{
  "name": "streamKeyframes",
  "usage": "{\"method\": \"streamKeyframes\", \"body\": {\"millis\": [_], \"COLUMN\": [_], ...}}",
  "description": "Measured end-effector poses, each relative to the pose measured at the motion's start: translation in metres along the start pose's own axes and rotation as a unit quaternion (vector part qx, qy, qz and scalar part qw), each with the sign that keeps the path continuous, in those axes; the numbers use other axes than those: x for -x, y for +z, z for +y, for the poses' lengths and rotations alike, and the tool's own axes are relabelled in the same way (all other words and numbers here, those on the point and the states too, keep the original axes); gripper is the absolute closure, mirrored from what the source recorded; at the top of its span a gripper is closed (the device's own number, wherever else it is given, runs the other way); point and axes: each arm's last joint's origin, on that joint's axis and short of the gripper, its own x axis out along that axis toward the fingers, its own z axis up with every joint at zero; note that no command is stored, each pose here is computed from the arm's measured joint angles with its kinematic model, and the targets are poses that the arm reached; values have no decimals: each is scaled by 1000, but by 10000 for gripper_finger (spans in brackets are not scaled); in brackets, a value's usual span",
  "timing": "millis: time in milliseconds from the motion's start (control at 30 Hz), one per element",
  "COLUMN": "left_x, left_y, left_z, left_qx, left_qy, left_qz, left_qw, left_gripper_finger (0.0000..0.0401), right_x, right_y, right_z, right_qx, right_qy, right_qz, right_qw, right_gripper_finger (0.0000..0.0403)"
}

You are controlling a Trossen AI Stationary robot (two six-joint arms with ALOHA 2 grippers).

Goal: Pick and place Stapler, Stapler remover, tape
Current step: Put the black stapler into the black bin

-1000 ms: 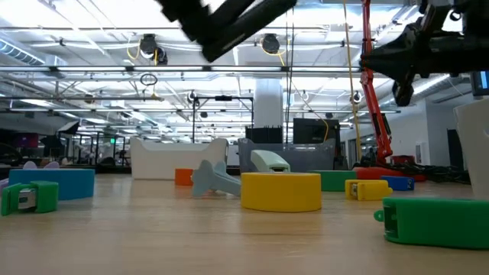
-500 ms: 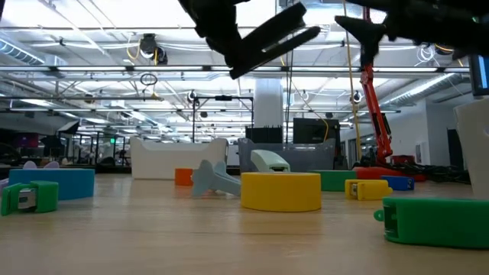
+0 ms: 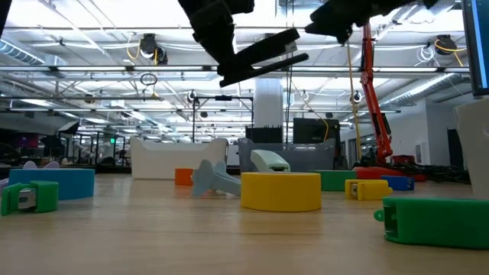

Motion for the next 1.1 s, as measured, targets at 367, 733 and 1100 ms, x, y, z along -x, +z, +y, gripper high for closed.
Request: {"method": "streamKeyframes", "body": {"millis": [367, 733, 1100], "left_x": [-3, -3, -2], "left_y": [-5, -5, -3], "left_z": [11, 10, 7], "left_qx": [32, 29, 18], "left_qy": [14, 13, -3], "left_qz": [22, 22, 13], "left_qw": [999, 999, 1000], "left_gripper_finger": [267, 267, 267], "right_x": [-32, -39, -56], "right_y": [20, 24, 16], "right_z": [-5, -4, -4], "right_qx": [48, 60, 58], "right_qy": [-29, -34, -18], "right_qz": [97, 98, 114], "right_qw": [994, 993, 992], "right_gripper_finger": [210, 173, 129]}}
